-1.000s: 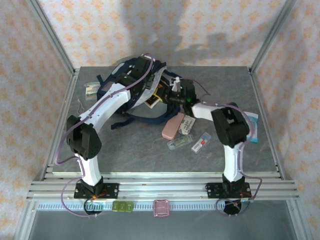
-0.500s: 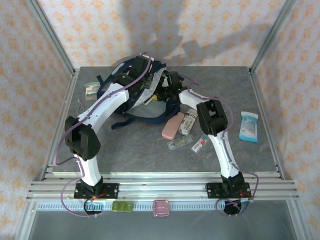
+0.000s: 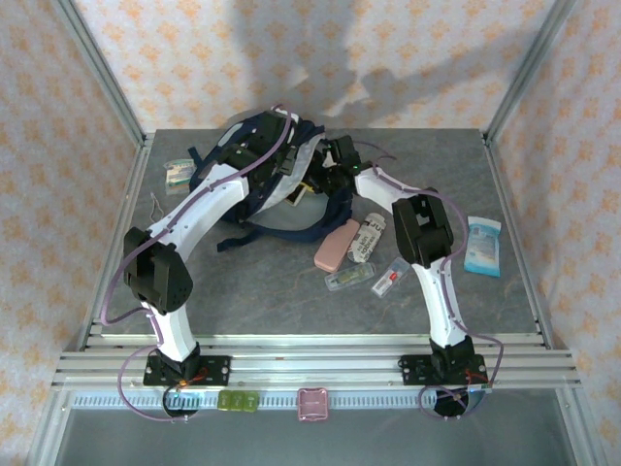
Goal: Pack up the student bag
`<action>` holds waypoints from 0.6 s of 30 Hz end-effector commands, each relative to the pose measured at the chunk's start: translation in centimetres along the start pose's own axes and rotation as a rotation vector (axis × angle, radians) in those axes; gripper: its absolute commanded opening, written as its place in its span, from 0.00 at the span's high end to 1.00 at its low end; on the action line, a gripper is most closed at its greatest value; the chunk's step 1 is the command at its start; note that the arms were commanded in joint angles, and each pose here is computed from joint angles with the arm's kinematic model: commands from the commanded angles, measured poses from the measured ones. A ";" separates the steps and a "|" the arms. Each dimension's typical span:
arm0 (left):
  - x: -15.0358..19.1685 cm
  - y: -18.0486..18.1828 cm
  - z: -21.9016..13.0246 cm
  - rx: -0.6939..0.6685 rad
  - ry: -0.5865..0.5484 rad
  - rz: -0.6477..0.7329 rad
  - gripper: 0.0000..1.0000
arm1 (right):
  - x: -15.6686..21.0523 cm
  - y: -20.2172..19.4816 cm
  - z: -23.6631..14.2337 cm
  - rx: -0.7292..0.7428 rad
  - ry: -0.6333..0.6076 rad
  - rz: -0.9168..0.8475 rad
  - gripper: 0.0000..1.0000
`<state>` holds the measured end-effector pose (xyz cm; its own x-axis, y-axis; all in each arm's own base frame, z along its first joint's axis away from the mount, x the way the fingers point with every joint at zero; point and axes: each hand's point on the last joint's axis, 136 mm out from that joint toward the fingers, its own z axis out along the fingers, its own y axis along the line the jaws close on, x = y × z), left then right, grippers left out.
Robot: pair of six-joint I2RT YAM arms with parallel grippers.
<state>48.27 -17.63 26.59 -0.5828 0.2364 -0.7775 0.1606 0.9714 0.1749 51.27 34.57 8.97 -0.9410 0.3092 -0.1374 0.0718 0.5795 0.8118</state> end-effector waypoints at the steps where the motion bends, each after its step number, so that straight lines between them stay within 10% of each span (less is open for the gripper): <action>1: -4.8 0.6 -3.7 0.028 -0.176 -0.085 1.00 | 1.1 3.2 1.2 -0.148 0.072 -0.046 1.00; 6: -5.3 -0.1 -4.0 0.061 -0.189 -0.104 1.00 | 0.2 5.0 3.8 -0.160 0.086 -0.043 0.98; 18: -4.9 0.0 -3.9 0.058 -0.188 -0.111 1.00 | -0.3 -0.9 -1.1 0.114 0.005 -0.012 0.42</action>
<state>48.15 -18.21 26.38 -0.5884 0.1914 -0.7856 0.1611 0.9798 0.1181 51.25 36.66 7.78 -0.9619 0.2467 -0.1181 0.0593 0.6097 0.7904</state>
